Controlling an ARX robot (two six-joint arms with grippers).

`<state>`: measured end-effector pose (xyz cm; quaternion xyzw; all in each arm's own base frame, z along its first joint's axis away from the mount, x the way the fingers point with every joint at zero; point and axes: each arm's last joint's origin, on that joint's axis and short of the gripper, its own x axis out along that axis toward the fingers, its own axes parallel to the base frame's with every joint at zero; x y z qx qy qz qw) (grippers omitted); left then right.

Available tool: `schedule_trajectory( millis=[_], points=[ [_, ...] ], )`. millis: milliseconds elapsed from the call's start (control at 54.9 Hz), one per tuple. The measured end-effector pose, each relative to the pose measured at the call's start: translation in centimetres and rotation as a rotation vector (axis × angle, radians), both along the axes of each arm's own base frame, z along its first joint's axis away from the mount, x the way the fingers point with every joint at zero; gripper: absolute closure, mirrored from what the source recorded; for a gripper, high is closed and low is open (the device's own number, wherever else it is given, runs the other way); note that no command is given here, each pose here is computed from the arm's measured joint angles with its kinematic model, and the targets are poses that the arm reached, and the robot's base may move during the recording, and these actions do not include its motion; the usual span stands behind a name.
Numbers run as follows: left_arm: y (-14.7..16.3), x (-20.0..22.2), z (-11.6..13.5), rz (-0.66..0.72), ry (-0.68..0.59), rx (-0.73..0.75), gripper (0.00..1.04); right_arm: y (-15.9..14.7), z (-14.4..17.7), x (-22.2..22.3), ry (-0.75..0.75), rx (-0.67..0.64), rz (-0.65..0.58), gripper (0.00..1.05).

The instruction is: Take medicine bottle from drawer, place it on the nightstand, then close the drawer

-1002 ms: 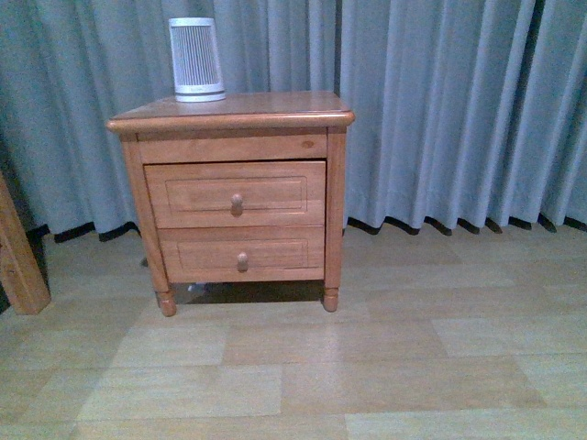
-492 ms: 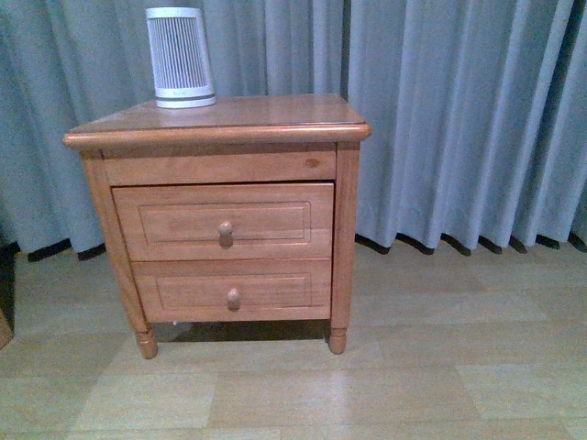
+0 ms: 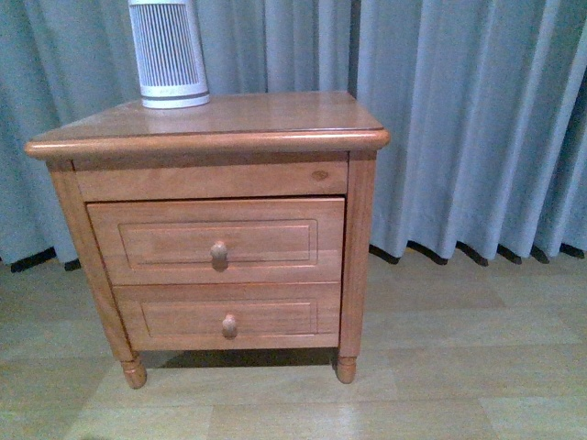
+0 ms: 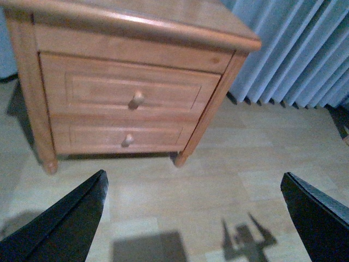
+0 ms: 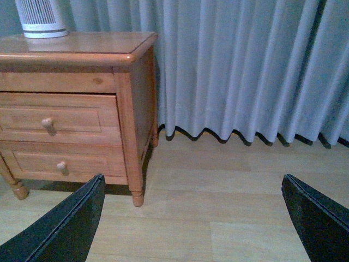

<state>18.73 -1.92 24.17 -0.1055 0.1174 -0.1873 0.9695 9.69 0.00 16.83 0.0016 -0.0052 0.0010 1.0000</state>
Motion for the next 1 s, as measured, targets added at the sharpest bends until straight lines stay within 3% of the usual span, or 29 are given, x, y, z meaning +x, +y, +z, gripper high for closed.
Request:
schedule_trajectory(
  millis=[146, 601, 1002],
  points=[
    [-1.9, 6.3, -0.6, -0.017, -0.008, 0.011, 0.06, 0.0, 0.0, 0.0, 0.000, 0.000, 0.000, 0.07],
    [-6.2, 21.3, -11.0, 0.113, 0.152, 0.111, 0.06, 0.0, 0.0, 0.0, 0.000, 0.000, 0.000, 0.07],
    [-8.8, 27.4, -15.3, 0.149, 0.180, 0.146, 0.06, 0.0, 0.0, 0.0, 0.000, 0.000, 0.000, 0.07]
  ],
)
